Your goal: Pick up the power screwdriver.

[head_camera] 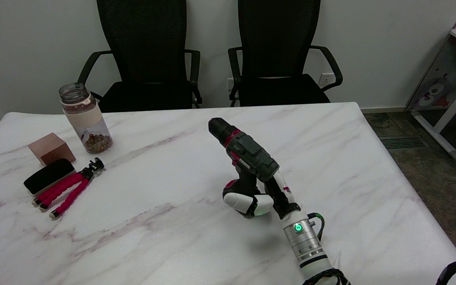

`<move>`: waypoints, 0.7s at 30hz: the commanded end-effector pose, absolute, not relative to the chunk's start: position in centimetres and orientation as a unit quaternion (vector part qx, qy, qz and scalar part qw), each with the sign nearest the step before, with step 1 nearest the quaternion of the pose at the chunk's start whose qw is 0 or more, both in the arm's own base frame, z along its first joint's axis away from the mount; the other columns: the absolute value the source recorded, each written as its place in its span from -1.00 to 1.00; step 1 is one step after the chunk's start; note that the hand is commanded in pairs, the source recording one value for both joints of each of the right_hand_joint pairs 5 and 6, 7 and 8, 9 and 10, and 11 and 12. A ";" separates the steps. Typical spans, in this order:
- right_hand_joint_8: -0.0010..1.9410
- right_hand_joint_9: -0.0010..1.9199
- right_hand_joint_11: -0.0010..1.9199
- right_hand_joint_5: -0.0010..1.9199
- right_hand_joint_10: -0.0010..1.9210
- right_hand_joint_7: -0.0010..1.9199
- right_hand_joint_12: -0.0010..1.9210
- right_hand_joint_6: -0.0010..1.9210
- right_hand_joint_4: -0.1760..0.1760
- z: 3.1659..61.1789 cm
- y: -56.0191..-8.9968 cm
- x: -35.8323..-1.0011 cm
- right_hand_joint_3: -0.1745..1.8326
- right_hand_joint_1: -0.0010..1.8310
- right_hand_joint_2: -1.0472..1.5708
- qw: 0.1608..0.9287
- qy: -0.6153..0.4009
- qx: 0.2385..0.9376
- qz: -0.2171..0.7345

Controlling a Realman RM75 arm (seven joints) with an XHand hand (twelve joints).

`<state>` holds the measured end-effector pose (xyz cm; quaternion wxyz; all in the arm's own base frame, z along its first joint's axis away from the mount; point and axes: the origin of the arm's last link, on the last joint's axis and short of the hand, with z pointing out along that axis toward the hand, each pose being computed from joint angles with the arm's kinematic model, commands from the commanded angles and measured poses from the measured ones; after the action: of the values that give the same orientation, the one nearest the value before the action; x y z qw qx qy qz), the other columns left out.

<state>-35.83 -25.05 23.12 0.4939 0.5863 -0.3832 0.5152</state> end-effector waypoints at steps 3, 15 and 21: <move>-1.00 -0.85 -0.69 -1.00 -0.85 -1.00 -0.69 -1.00 -0.29 23.0 -26.4 -35.8 -0.27 -0.17 -0.15 0.475 -0.392 0.581 0.532; -1.00 -0.19 0.50 -1.00 -0.19 -1.00 0.50 -1.00 -0.30 23.1 -26.6 -35.6 -0.35 -0.10 0.07 0.472 -0.393 0.575 0.540; -1.00 -0.08 0.65 -1.00 -0.08 -1.00 0.65 -1.00 -0.33 23.3 -26.9 -35.1 -0.28 -0.09 0.12 0.467 -0.390 0.575 0.547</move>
<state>-35.72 -26.25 23.03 0.4762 0.5793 -0.3913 0.5335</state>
